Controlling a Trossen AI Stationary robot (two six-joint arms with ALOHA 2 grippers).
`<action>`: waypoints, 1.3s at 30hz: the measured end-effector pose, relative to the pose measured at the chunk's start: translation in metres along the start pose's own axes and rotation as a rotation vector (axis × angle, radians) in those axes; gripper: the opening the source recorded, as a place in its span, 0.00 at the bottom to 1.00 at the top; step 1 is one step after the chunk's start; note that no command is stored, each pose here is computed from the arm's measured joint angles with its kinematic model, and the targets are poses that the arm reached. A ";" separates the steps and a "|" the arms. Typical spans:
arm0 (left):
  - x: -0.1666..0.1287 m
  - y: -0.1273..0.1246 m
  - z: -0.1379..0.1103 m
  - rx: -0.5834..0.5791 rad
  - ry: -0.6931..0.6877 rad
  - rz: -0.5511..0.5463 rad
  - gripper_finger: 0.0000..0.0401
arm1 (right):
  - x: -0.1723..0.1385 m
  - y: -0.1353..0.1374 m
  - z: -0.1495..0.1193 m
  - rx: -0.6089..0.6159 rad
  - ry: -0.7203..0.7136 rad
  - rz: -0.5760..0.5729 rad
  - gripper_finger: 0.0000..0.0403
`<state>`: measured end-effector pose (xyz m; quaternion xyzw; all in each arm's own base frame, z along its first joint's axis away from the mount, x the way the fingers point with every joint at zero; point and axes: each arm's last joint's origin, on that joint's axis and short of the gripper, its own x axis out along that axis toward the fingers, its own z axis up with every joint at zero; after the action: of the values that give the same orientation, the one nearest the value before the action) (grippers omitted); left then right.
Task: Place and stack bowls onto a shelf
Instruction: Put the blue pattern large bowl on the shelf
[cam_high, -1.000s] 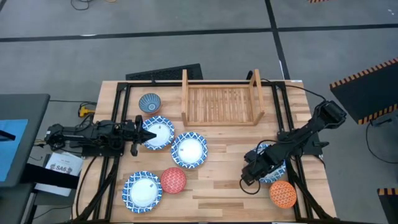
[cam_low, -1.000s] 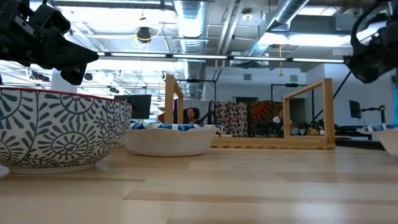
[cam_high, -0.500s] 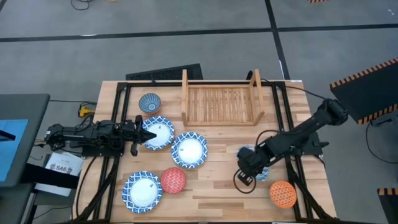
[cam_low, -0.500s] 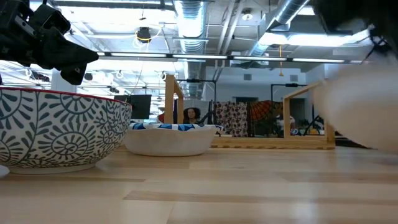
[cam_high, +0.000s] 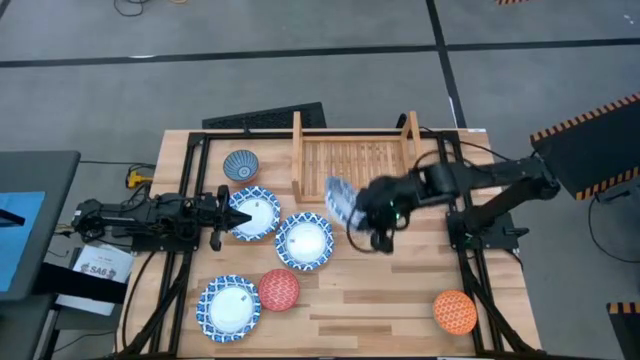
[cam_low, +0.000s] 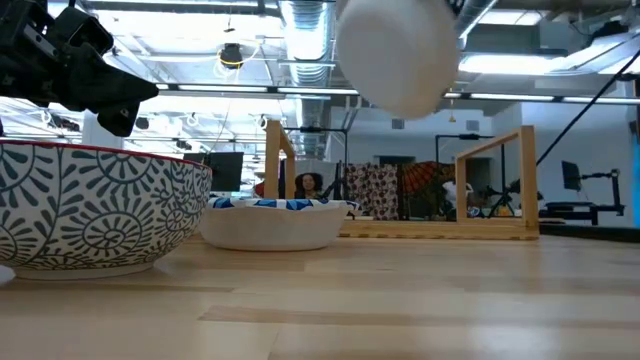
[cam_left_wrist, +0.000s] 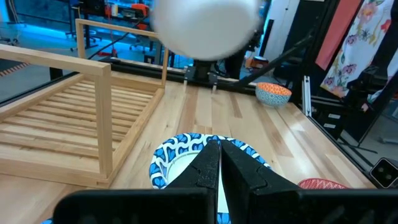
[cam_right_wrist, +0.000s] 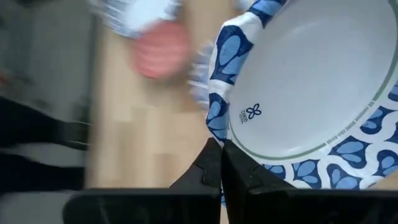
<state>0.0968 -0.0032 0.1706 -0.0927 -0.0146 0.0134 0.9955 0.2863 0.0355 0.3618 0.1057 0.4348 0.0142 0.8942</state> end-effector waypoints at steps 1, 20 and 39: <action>0.000 0.000 0.000 0.000 0.000 0.000 0.00 | 0.001 -0.009 0.003 -0.030 0.018 -0.051 0.05; 0.000 0.000 0.000 0.000 0.000 0.000 0.00 | 0.121 -0.175 -0.006 0.107 0.761 -0.470 0.05; 0.000 0.000 0.000 0.000 0.000 0.000 0.00 | 0.136 -0.212 -0.031 0.322 0.792 -0.556 0.09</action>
<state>0.0968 -0.0033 0.1706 -0.0927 -0.0146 0.0132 0.9955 0.3322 -0.1502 0.1952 0.1089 0.7489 -0.2523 0.6031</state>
